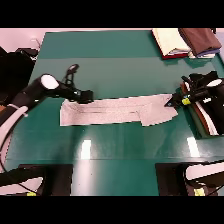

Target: Fold the shirts.

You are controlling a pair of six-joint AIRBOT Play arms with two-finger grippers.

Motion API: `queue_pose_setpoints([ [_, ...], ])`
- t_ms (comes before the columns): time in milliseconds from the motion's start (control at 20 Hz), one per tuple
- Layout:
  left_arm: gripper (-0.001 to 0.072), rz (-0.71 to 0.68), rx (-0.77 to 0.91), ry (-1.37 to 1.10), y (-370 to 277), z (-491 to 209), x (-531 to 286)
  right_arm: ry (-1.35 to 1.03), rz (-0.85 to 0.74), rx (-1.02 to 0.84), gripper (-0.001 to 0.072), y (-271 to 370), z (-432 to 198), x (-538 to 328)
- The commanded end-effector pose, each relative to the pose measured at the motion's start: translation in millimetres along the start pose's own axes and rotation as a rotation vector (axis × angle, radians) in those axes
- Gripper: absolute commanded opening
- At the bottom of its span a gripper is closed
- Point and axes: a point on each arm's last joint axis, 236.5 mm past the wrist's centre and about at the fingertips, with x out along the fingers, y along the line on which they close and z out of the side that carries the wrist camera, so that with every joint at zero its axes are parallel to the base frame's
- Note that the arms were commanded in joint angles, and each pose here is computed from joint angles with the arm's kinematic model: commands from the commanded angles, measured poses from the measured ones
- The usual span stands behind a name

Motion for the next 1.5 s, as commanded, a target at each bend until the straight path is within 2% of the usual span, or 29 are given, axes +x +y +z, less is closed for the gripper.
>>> queue_pose_setpoints([
  [0, 0.0019, -0.026, 0.041, 0.038, -31.8, -0.8, 49.9, -0.082, -0.013, -0.111, 0.0017, 37.9, 14.4, -33.8],
  [250, 0.0019, -0.063, 0.101, 0.112, -67.0, -4.7, 116.4, -0.221, -0.030, -0.287, 0.0017, 145.1, 30.5, -92.3],
  [450, 0.0019, -0.072, 0.127, 0.138, -77.6, -9.3, 139.2, -0.230, 0.006, -0.420, 0.0017, 223.2, 22.2, -99.3],
  [850, 0.0019, -0.064, 0.093, 0.163, -70.8, -5.5, 131.3, -0.205, 0.071, -0.552, 0.0017, 300.9, -0.3, -83.6],
  [950, 0.0019, -0.054, 0.101, 0.137, -62.0, 17.6, 102.5, -0.207, 0.091, -0.569, 0.0017, 317.4, -5.3, -75.5],
  [1050, 0.0019, 0.016, 0.137, 0.038, -37.5, 56.5, 51.1, -0.186, 0.117, -0.611, 0.0017, 337.9, -17.5, -60.3],
  [1250, 0.0020, 0.182, 0.138, -0.242, 21.2, 125.8, -106.5, -0.160, 0.272, -0.679, 0.0017, 411.8, -44.5, 2.9],
  [1400, 0.0020, 0.281, 0.116, -0.456, 44.3, 143.1, -220.2, -0.169, 0.397, -0.721, 0.0021, 469.5, -69.3, 80.1],
  [1450, 0.0020, 0.301, 0.104, -0.511, 48.2, 143.2, -249.2, -0.167, 0.413, -0.739, 0.0119, 482.9, -78.3, 110.0],
])
